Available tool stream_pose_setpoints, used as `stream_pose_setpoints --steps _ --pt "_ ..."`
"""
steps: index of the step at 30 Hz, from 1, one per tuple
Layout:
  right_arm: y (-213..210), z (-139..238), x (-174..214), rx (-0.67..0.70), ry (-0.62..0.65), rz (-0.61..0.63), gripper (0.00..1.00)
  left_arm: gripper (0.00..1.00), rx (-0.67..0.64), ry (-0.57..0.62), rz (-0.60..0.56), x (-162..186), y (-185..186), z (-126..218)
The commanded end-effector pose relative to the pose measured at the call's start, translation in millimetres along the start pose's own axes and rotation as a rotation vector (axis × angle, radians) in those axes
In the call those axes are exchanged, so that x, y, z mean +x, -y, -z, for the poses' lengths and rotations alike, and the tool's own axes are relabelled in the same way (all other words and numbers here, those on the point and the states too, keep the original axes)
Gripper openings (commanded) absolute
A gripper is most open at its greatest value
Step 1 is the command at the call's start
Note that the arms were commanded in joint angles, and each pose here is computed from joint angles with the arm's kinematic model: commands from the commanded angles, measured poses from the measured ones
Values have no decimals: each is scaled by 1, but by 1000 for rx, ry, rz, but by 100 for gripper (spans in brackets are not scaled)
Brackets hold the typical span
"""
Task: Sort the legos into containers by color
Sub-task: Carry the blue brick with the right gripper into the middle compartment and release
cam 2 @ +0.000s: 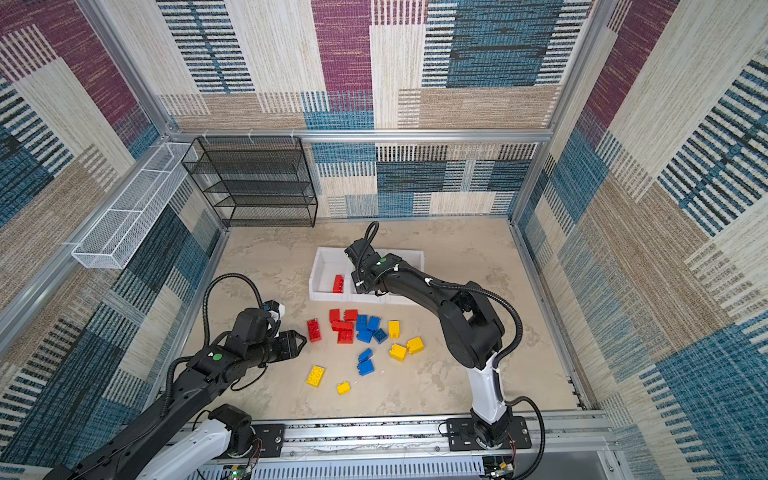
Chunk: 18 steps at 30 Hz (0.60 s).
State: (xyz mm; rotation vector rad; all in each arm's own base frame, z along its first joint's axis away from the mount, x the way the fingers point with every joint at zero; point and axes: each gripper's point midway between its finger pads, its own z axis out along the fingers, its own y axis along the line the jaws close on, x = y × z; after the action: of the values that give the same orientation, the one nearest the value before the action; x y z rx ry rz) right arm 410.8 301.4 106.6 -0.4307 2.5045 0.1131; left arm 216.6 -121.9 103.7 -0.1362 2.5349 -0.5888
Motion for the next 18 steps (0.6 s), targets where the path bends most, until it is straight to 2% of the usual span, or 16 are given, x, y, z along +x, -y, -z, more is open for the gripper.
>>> stream_pose_setpoints --steps 1,8,12,18 --pt "-4 -4 -18 -18 53 -41 44 51 9 -16 22 4 1 0" --pt "-5 -16 -20 -28 41 -54 46 51 11 -25 29 7 0 0" --pt "-5 -17 -21 -27 37 -52 55 51 9 -25 31 7 0 0" --pt "-4 -9 -24 -32 47 -54 63 51 4 -31 34 9 -2 -1"
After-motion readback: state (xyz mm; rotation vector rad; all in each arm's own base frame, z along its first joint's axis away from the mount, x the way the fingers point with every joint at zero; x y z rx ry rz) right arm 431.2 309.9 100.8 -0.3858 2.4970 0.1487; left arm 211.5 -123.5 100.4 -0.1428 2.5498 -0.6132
